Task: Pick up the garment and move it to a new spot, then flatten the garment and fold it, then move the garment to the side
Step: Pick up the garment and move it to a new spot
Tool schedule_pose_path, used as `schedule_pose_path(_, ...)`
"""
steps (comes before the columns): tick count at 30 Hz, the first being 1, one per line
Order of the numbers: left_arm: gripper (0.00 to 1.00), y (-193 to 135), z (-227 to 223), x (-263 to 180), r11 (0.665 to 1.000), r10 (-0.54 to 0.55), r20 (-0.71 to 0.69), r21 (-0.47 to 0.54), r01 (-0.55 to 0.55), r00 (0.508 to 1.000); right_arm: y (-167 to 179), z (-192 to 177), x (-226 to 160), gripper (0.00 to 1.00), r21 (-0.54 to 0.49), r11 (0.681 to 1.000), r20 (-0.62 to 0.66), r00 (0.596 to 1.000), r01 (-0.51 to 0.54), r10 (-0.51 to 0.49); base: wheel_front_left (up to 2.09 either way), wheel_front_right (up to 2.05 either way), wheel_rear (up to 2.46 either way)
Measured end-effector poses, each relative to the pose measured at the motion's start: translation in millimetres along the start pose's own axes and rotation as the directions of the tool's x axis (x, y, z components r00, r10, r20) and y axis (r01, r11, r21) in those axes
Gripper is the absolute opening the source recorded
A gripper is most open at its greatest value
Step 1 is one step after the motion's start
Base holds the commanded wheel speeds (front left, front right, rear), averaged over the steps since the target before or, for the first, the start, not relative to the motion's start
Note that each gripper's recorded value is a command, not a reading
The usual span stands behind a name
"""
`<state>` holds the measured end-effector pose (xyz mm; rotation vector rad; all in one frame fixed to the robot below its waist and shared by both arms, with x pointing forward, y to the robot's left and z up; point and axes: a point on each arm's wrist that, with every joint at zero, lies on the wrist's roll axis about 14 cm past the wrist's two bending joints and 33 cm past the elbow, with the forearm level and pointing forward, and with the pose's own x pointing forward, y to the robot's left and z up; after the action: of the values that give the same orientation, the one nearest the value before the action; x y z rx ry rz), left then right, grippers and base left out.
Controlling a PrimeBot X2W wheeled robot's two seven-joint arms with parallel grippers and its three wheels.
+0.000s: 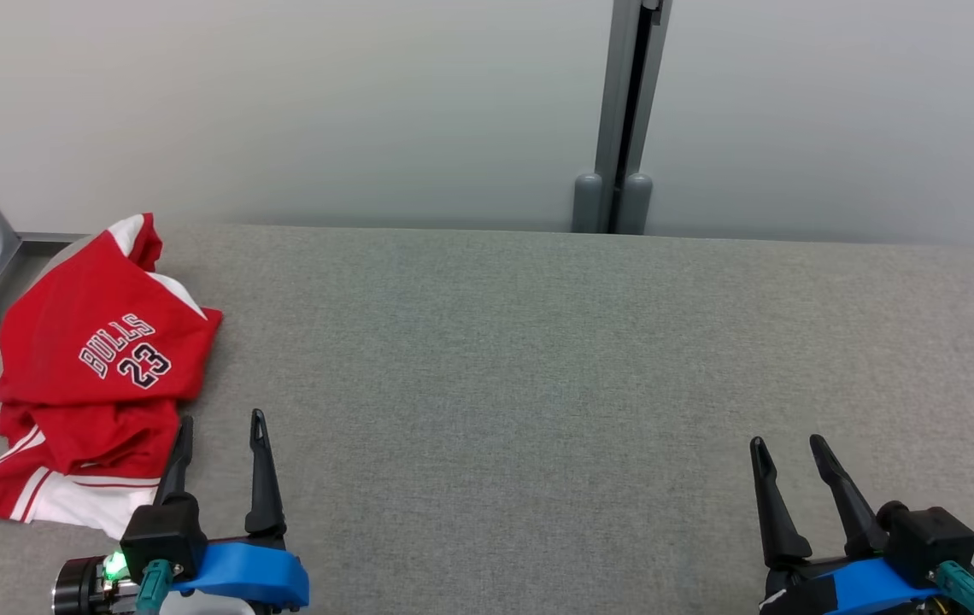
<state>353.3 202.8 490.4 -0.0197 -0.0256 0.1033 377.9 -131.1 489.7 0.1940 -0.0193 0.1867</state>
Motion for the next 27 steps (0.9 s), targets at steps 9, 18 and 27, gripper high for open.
schedule_pose_path(9,1.00,35.8,9.3,-15.0,0.994,0.107,0.028,0.002,-0.108,0.994,31.6,-6.2,16.2,1.00,0.011,0.995,-0.016,0.995,-0.097,0.097,0.00,0.00,0.00)
schedule_pose_path(18,1.00,77.5,12.2,-42.5,0.971,0.240,0.037,0.002,-0.240,0.970,71.4,-15.7,31.9,1.00,0.020,0.977,-0.042,0.976,-0.214,0.215,0.00,0.00,0.00)
schedule_pose_path(27,1.00,115.0,13.4,-74.8,0.931,0.364,0.039,0.005,-0.364,0.931,112.0,-25.7,43.0,1.00,0.030,0.945,-0.068,0.942,-0.326,0.328,0.00,0.00,0.00)
